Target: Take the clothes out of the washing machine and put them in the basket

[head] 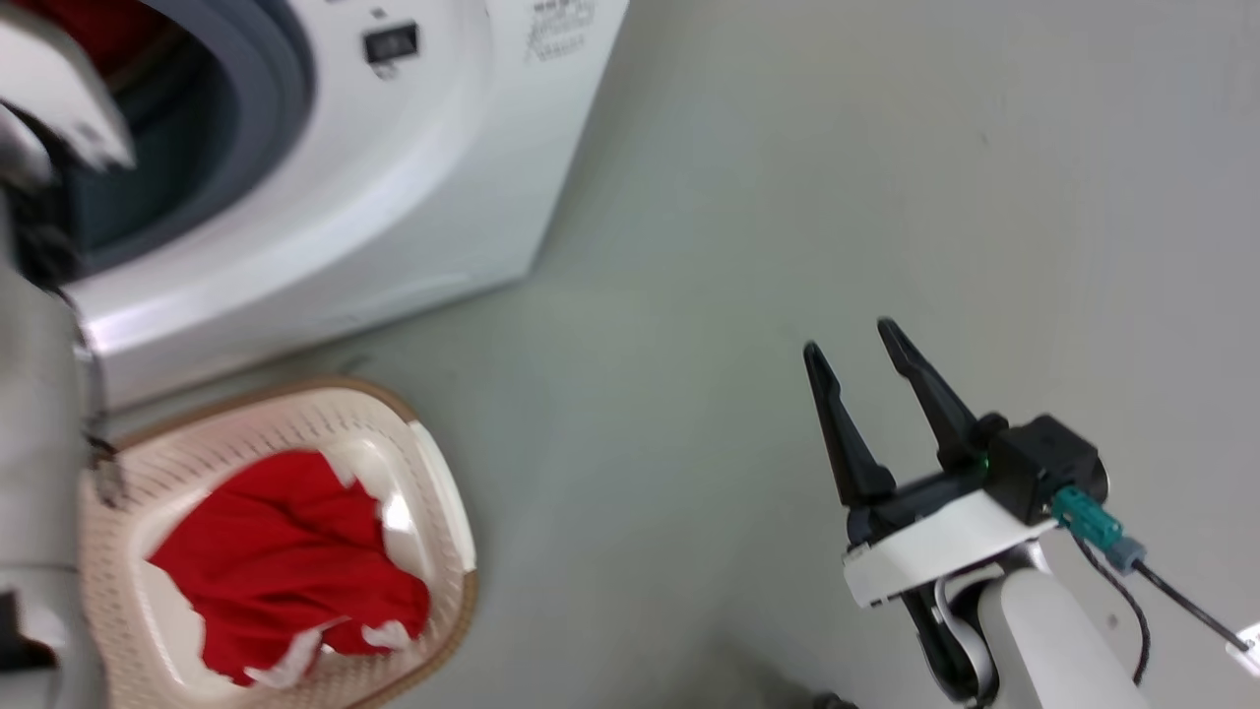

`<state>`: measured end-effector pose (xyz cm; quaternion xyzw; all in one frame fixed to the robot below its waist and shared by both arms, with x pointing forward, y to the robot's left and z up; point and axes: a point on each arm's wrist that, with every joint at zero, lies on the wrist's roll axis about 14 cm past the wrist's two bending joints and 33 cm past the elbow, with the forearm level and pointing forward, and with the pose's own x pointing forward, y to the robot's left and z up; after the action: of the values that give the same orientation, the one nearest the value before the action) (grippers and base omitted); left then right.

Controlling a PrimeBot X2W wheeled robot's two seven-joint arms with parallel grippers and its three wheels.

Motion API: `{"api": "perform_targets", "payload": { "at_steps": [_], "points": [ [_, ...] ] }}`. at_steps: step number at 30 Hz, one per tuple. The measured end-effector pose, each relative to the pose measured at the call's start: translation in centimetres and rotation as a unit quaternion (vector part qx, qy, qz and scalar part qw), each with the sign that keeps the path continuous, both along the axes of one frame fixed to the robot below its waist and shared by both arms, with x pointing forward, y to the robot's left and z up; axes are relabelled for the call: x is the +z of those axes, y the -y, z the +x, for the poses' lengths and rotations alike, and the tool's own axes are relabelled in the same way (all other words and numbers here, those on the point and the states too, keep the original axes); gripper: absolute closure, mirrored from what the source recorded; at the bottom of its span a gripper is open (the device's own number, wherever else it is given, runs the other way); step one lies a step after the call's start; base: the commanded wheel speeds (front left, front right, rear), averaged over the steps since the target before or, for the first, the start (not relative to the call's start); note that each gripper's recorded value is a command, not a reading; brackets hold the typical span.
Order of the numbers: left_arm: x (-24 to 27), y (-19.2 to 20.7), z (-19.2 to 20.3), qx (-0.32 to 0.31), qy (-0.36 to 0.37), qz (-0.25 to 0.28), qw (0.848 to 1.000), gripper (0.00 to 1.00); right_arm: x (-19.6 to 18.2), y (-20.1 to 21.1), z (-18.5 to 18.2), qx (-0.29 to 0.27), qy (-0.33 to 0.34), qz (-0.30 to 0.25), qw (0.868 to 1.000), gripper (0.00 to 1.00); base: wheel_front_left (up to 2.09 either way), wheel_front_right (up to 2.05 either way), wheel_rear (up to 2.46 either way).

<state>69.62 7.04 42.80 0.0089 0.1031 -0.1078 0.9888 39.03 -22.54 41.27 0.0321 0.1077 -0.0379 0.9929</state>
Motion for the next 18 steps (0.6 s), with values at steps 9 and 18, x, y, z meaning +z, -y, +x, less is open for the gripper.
{"api": "perform_targets", "payload": {
  "at_steps": [9,18],
  "points": [
    [4.2,-1.5,-8.5,0.009,0.051,-0.042,0.998,1.0,2.8,-0.6,-3.0,0.003,0.033,-0.006,0.999,0.0,0.0,0.0,0.0],
    [10.3,-5.0,-15.3,0.023,0.11,-0.064,0.992,1.0,6.9,-2.1,-4.6,0.026,0.083,-0.011,0.996,0.0,0.0,0.0,0.0]
  ]
}}
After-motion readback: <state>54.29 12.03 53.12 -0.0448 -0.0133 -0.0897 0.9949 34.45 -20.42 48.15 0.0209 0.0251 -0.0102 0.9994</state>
